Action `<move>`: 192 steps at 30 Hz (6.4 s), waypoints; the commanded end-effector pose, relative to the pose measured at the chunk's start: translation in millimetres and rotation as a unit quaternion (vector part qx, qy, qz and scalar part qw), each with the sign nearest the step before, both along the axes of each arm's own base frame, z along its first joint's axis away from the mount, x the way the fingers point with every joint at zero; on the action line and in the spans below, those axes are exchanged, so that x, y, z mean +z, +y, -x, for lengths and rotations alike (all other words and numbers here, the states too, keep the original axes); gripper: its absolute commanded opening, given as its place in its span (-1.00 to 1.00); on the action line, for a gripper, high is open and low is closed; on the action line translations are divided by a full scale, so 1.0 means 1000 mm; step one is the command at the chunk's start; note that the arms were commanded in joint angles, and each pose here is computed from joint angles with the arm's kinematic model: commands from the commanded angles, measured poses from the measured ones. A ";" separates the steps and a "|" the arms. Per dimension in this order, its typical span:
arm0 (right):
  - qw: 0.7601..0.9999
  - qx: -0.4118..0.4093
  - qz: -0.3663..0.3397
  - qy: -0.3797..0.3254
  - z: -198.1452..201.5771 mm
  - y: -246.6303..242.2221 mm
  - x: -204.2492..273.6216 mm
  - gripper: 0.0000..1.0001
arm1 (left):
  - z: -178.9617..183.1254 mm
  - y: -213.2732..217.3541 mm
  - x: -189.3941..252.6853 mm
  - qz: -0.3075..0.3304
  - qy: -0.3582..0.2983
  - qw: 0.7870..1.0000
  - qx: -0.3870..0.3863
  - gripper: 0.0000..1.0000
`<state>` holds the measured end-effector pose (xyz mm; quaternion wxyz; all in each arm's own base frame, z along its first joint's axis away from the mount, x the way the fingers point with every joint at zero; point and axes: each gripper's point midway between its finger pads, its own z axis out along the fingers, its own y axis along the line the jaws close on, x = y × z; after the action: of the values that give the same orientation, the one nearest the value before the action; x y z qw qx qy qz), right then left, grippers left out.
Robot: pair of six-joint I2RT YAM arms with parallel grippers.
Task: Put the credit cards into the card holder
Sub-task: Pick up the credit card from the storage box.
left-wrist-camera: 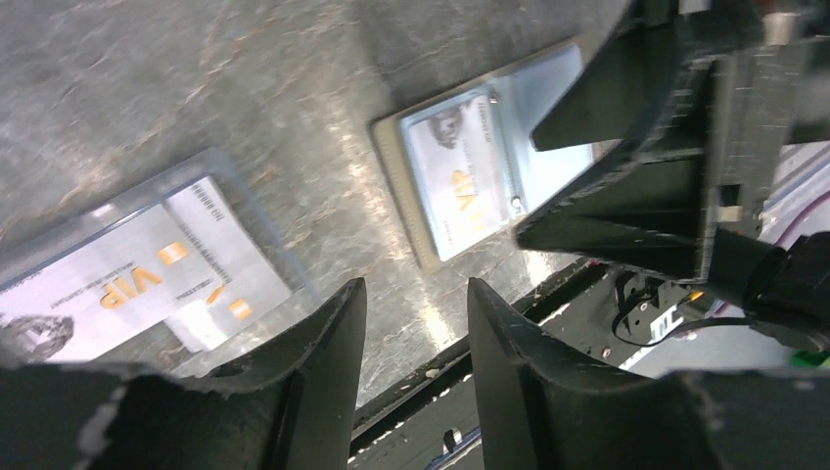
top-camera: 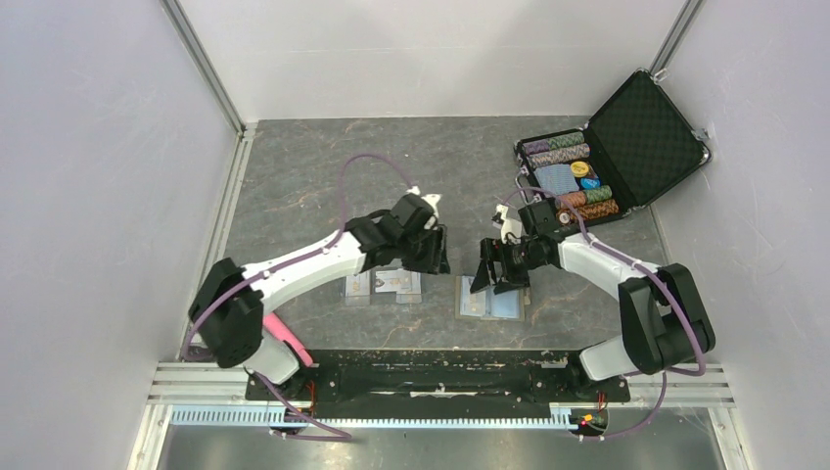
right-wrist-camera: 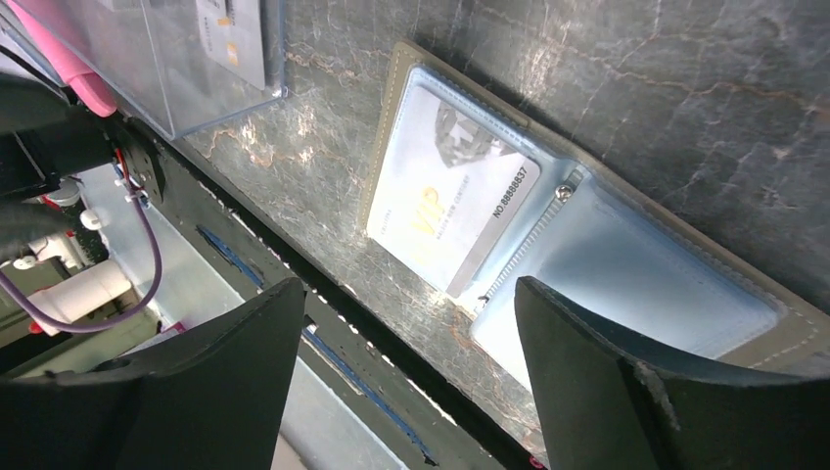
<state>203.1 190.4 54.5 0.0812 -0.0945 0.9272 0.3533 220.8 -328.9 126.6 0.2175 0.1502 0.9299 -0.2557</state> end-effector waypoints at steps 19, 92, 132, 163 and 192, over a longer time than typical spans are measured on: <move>0.990 0.082 -0.017 -0.113 -0.048 0.081 0.071 -0.26 | 0.002 0.162 -0.050 -0.021 0.073 0.979 0.190 0.00; 0.920 0.181 0.282 -0.202 -0.019 0.101 -0.069 -1.00 | -0.025 0.136 -0.109 -0.095 0.129 0.967 0.200 0.15; 0.968 0.132 0.132 -0.170 -0.021 0.124 -0.033 -1.00 | -0.025 0.061 -0.055 0.161 0.106 0.972 0.136 -0.44; 0.969 0.031 0.100 -0.226 -0.063 0.068 0.065 -1.00 | -0.026 0.085 -0.079 0.006 0.101 0.982 0.161 -0.22; 0.987 0.038 0.092 -0.125 -0.038 0.065 0.006 -0.91 | -0.030 0.029 -0.060 0.123 0.097 0.984 0.087 -0.36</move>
<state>238.4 244.4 56.2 0.1673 -0.1773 0.9420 0.2307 246.7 -275.0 32.2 0.1372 -0.0234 0.9408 -0.3091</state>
